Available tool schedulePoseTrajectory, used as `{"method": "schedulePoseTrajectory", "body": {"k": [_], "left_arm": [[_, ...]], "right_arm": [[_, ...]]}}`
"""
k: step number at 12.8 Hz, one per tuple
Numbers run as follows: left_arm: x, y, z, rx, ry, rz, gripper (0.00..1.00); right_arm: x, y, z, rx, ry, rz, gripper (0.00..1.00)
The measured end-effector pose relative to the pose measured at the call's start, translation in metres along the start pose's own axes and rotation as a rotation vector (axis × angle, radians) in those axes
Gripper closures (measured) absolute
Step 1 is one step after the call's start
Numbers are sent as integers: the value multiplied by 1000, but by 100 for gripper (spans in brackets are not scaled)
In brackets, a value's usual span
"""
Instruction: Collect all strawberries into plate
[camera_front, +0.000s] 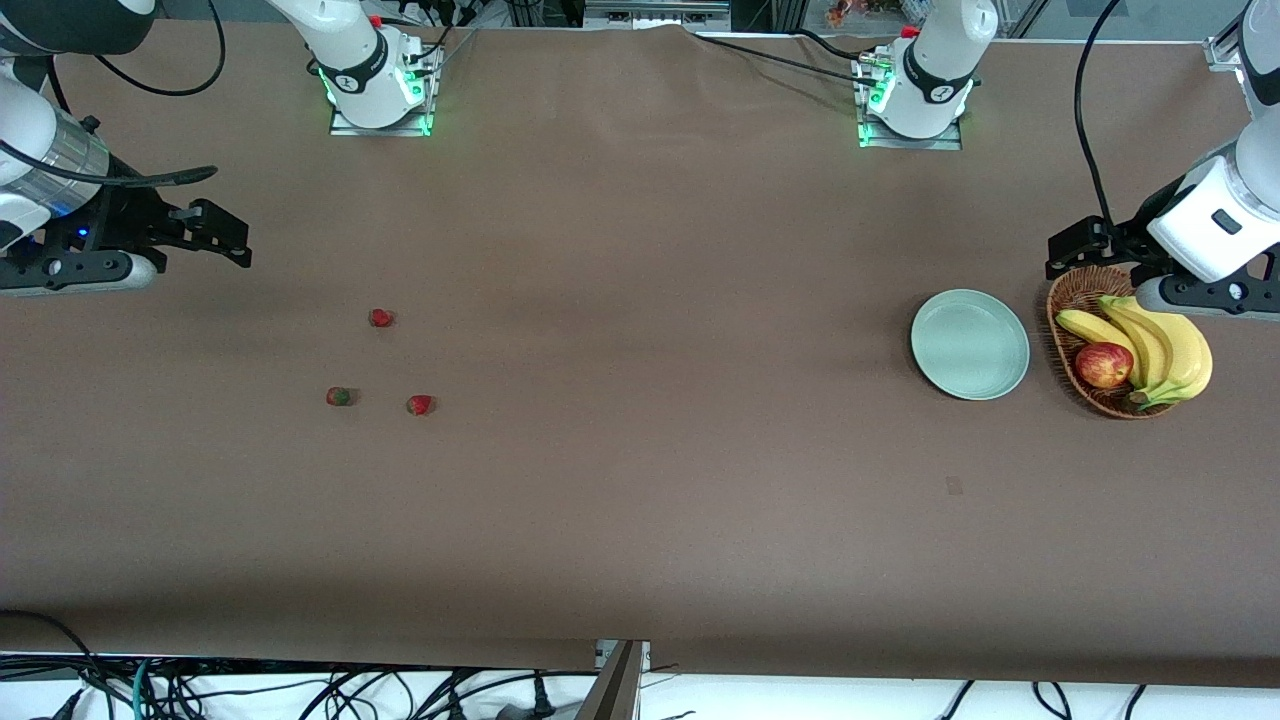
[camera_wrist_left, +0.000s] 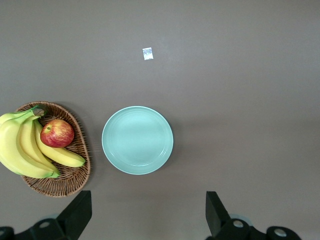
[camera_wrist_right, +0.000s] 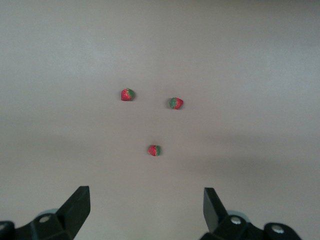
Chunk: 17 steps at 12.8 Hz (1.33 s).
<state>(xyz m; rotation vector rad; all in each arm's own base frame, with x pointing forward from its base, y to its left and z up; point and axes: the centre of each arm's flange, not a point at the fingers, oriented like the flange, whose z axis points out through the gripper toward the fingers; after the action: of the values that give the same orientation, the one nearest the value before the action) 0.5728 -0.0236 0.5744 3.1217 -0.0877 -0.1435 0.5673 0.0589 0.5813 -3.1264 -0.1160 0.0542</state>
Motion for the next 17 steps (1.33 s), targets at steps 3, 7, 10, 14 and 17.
{"method": "schedulePoseTrajectory", "body": {"k": [3, 7, 10, 14, 17], "left_arm": [[0, 0, 0, 0, 0, 0, 0], [0, 0, 0, 0, 0, 0, 0], [0, 0, 0, 0, 1, 0, 0], [0, 0, -2, 0, 4, 0, 0], [-1, -3, -2, 0, 5, -6, 0]], "right_arm": [[0, 0, 0, 0, -1, 0, 0], [0, 0, 1, 0, -1, 0, 0], [3, -1, 2, 2, 10, -3, 0], [13, -1, 20, 4, -12, -4, 0], [27, 1, 55, 6, -69, -4, 0]]}}
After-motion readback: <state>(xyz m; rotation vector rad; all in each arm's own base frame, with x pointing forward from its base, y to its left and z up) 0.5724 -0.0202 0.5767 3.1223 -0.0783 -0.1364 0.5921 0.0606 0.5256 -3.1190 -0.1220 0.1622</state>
